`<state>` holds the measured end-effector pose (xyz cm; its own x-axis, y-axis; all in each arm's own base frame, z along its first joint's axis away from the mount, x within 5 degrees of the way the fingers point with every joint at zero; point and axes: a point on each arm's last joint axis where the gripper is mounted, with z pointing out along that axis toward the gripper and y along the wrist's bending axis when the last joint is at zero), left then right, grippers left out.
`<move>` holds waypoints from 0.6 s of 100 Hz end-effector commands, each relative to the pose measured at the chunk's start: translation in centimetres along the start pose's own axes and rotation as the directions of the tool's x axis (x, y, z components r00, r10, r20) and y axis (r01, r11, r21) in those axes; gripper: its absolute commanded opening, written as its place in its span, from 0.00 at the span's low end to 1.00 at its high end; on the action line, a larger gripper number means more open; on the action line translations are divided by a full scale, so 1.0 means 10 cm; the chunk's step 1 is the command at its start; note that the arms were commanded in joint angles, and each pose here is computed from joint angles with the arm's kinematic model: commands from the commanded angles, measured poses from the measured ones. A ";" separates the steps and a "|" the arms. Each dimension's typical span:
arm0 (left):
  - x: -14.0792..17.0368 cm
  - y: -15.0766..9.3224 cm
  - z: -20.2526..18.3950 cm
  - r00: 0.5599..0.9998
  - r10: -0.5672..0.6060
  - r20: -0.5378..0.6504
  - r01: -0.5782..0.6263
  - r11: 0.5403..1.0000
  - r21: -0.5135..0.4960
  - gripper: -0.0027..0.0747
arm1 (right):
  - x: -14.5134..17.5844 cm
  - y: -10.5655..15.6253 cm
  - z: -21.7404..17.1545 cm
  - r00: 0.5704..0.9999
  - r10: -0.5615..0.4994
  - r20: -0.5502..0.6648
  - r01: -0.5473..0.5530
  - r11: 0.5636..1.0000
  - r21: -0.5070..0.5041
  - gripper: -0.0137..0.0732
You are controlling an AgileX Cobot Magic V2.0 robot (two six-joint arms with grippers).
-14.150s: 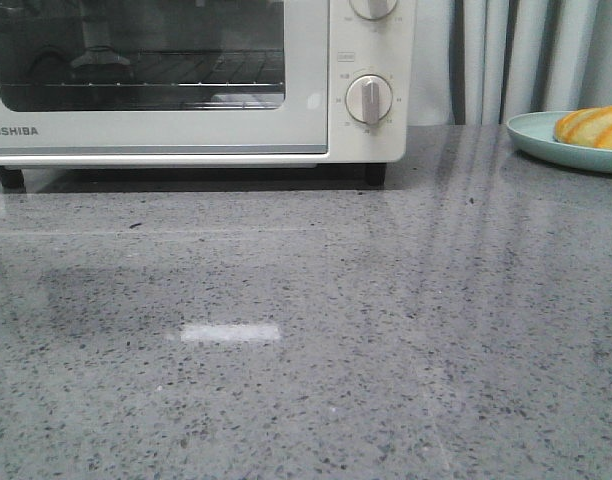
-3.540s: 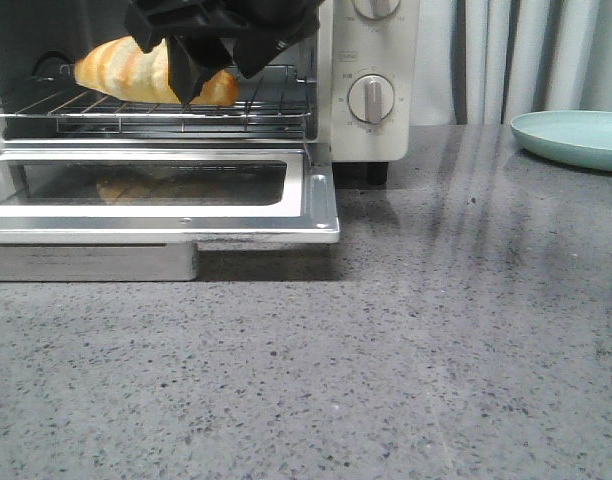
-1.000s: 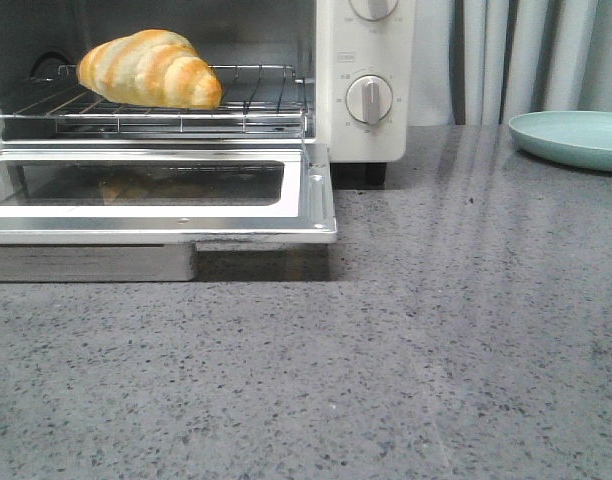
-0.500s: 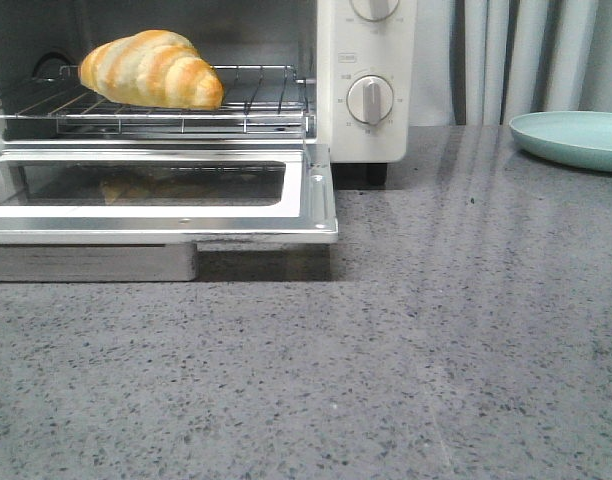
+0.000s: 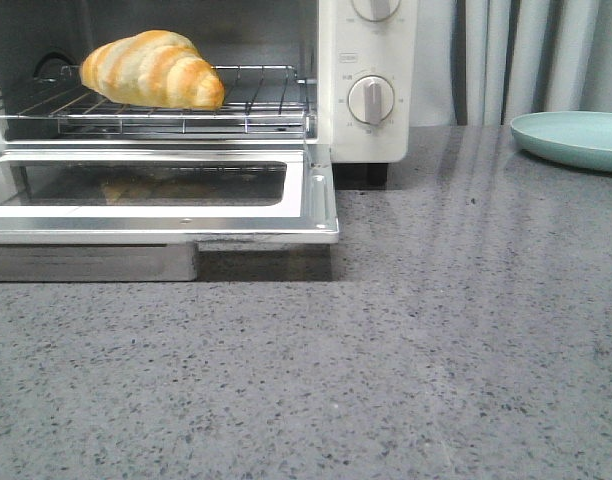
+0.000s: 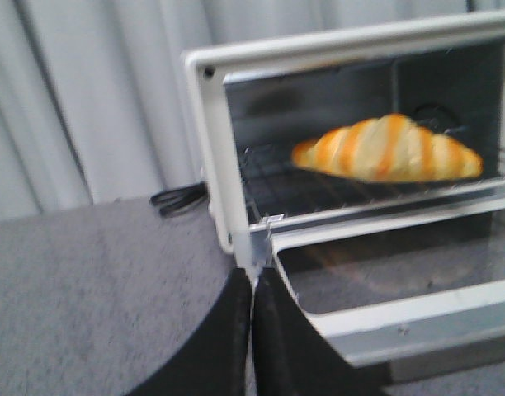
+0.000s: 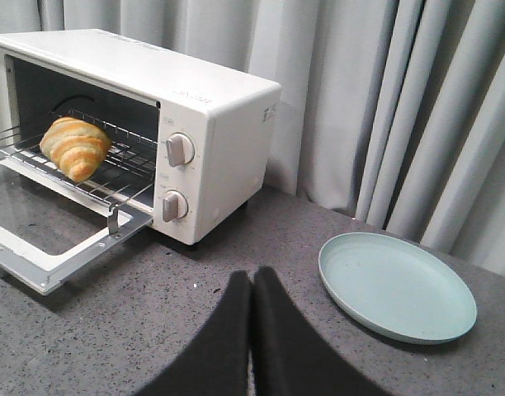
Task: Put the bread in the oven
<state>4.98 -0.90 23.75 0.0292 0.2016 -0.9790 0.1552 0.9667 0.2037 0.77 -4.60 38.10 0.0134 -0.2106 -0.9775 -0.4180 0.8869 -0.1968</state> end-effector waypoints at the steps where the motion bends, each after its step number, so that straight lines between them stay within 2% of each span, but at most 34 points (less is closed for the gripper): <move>1: 0.05 0.02 -0.01 0.996 -0.063 0.066 0.068 0.995 -0.070 0.01 | -0.13 -0.02 0.00 0.996 -0.019 0.082 0.018 1.000 0.015 0.09; 16: 0.25 0.00 0.01 0.990 -0.140 -0.014 0.137 0.984 -0.113 0.01 | -0.13 -0.02 0.00 0.996 -0.019 0.082 0.018 1.000 0.015 0.09; 33: 0.52 -0.05 0.04 0.942 -0.313 -0.119 0.299 0.946 -0.124 0.01 | -0.13 -0.02 0.00 0.996 -0.019 0.082 0.018 1.000 0.015 0.09; 42: 0.59 -0.07 0.02 0.932 -0.300 -0.204 0.279 0.952 -0.127 0.01 | -0.13 -0.02 0.00 0.996 -0.019 0.082 0.018 1.000 0.015 0.09; 60: 0.59 -0.07 0.02 0.932 -0.299 -0.204 0.277 0.952 -0.129 0.01 | -0.13 -0.02 0.00 0.996 -0.019 0.082 0.018 1.000 0.015 0.09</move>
<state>5.30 -0.48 18.19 -0.2583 -0.0585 -0.9643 0.0382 0.9968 -0.0707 0.77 -4.60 38.12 0.0151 -0.2099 -0.9776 -0.4182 0.8868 -0.1968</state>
